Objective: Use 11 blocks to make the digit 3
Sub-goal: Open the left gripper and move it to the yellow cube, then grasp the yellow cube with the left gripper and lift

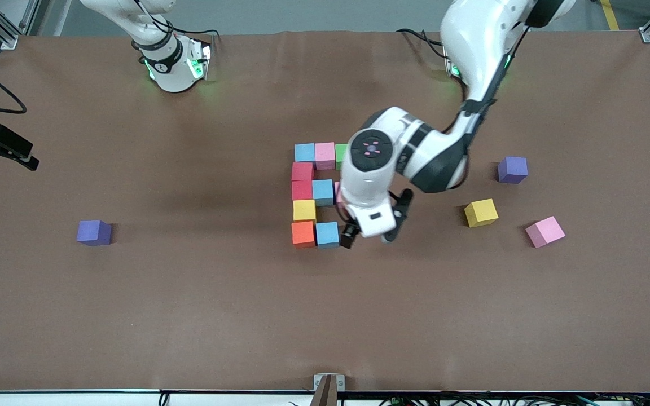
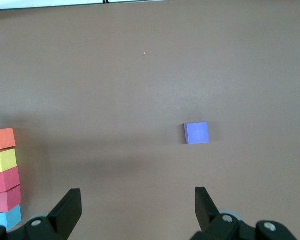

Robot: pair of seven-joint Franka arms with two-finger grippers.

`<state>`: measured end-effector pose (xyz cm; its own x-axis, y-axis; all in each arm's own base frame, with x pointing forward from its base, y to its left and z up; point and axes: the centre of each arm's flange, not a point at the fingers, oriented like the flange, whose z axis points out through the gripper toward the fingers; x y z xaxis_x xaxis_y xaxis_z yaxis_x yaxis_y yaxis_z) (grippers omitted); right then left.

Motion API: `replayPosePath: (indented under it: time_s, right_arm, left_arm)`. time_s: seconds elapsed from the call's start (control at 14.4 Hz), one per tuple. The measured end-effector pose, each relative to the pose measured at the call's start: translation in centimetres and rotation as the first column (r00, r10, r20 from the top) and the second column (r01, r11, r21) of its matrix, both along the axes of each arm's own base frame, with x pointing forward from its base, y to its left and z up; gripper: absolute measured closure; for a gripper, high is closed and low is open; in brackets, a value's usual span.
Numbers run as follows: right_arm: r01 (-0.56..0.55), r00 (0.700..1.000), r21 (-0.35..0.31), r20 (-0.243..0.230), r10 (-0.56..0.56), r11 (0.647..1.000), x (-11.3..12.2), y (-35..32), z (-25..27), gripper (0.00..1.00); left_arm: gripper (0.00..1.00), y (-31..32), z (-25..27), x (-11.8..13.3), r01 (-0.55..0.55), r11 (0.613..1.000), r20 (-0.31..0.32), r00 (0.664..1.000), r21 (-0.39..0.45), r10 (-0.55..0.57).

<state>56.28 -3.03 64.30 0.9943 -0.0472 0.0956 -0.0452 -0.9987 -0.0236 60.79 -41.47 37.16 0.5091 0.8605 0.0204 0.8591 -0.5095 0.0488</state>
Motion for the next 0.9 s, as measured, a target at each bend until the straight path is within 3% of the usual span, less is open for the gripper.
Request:
replayPosePath:
  time_s: [0.21,0.49,0.63,0.9]
  right_arm:
    - [-0.001,1.0,-0.001,0.012,0.001,1.0,0.0,0.0,0.6,0.0]
    - [-0.002,1.0,-0.001,0.011,0.002,1.0,0.0,0.1,0.6,0.0]
    - [-0.003,1.0,-0.001,0.011,0.003,1.0,0.0,0.2,0.6,0.0]
    - [-0.009,1.0,0.0,0.008,0.009,1.0,0.0,0.5,0.5,0.0]
  left_arm:
    - [0.0,8.5,0.0,1.8,0.089,0.996,-0.036,0.996,0.032,-0.088]
    - [0.0,19.2,-3.1,2.0,0.249,0.967,-0.086,0.966,0.043,-0.245]
    - [0.0,24.4,-5.5,1.2,0.349,0.937,-0.094,0.934,0.036,-0.344]
    - [0.0,32.2,-10.2,-2.7,0.547,0.837,-0.091,0.834,0.02,-0.543]
